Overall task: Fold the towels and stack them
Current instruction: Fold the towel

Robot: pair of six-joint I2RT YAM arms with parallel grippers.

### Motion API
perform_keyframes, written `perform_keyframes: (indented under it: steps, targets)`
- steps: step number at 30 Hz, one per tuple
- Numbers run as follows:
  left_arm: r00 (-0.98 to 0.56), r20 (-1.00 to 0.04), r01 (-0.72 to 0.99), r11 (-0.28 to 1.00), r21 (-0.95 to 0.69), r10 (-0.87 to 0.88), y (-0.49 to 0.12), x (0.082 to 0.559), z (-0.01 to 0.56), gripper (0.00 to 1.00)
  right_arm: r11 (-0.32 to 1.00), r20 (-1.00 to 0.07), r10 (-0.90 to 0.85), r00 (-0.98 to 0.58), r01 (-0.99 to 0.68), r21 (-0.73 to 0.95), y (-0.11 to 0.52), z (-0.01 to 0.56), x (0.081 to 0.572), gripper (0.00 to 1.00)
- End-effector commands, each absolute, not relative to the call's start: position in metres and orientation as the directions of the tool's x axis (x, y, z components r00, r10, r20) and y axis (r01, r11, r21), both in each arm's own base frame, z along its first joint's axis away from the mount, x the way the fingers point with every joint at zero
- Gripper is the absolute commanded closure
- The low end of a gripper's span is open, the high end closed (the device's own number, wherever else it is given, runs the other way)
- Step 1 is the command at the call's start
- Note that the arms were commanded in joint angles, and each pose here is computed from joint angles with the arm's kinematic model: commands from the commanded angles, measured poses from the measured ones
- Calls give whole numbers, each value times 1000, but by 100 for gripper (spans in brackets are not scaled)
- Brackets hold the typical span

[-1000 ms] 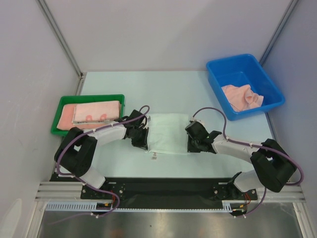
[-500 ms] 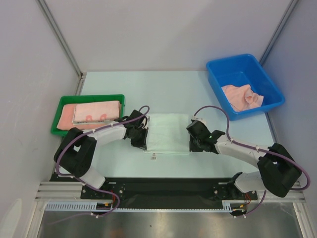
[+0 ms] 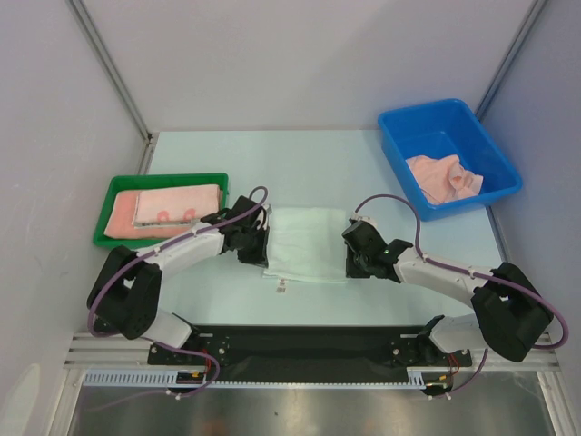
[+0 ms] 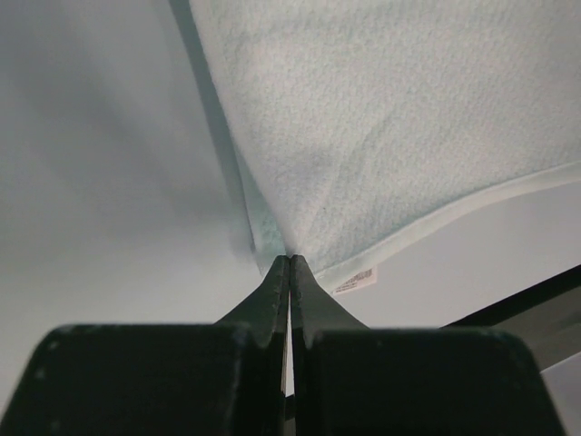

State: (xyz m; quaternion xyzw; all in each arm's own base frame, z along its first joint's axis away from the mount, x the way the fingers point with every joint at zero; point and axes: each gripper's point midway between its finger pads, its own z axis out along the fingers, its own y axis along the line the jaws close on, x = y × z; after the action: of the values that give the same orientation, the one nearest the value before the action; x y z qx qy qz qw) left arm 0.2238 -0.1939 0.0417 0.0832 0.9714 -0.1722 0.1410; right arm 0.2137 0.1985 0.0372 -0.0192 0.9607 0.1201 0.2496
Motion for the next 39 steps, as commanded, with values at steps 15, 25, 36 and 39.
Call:
perform_keyframes:
  steps: [15,25,36,39]
  targets:
    - [-952,-288,179,952,-250,104,-182,222,25,100,958,-479,44,-877,-98,268,199,29,202,94]
    - [-916,-378,216,959,-185,133,-185,257,76,63,932,-540,34,-841,-169,322,205,77,227,59]
    - [-736,-539,568,806,-164,409,-209,378,120,49,786,-621,-239,-747,-524,327,208,128,339,54]
    - [-714,-544,619,760,-196,441,-212,395,114,49,747,-612,-306,-729,-582,321,210,121,362,54]
